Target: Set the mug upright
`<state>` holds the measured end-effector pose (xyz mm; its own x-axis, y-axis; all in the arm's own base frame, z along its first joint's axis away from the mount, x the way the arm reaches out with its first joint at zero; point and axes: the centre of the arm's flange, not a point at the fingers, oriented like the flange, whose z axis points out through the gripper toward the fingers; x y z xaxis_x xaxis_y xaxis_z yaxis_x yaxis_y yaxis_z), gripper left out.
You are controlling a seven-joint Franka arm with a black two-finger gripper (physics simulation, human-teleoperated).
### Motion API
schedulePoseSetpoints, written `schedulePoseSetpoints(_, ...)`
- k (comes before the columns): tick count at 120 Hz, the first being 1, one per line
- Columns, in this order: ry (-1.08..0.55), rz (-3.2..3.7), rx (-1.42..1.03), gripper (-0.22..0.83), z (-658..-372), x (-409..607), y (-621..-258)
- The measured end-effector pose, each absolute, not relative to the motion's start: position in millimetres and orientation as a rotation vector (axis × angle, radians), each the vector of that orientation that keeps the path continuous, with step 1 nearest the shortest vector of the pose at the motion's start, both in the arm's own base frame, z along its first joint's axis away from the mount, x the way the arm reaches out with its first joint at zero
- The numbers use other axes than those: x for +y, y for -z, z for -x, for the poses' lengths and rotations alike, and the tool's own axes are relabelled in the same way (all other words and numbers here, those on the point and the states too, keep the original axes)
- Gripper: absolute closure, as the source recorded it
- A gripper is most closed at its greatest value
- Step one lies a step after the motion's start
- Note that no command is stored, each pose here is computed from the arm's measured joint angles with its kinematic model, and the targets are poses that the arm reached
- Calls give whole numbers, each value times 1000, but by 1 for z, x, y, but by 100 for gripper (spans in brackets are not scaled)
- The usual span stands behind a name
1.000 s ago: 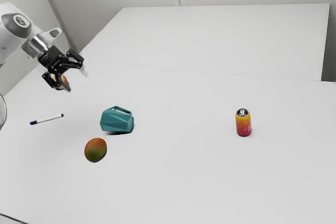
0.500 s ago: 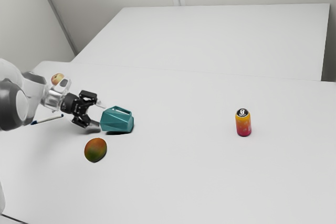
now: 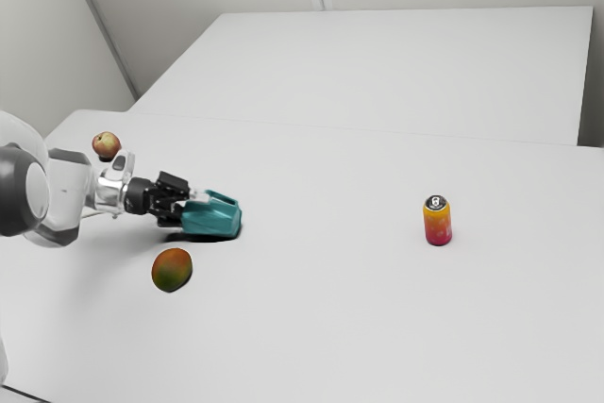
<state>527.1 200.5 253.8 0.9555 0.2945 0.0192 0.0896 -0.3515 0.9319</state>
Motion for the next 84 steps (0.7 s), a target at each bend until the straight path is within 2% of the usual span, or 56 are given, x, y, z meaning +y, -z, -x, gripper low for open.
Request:
schedulePoseSetpoints(10,-232,-1923,262,58,-525,199,-251)
schedulePoseSetpoints(22,-249,-1922,242,67,-524,198,-250)
schedulePoseSetpoints(57,-311,-1934,165,76,-532,197,-263)
schedulePoseSetpoints(72,-407,-1972,27,77,-561,194,-320)
schedulePoseSetpoints(84,-416,-2161,-267,78,-602,174,-401)
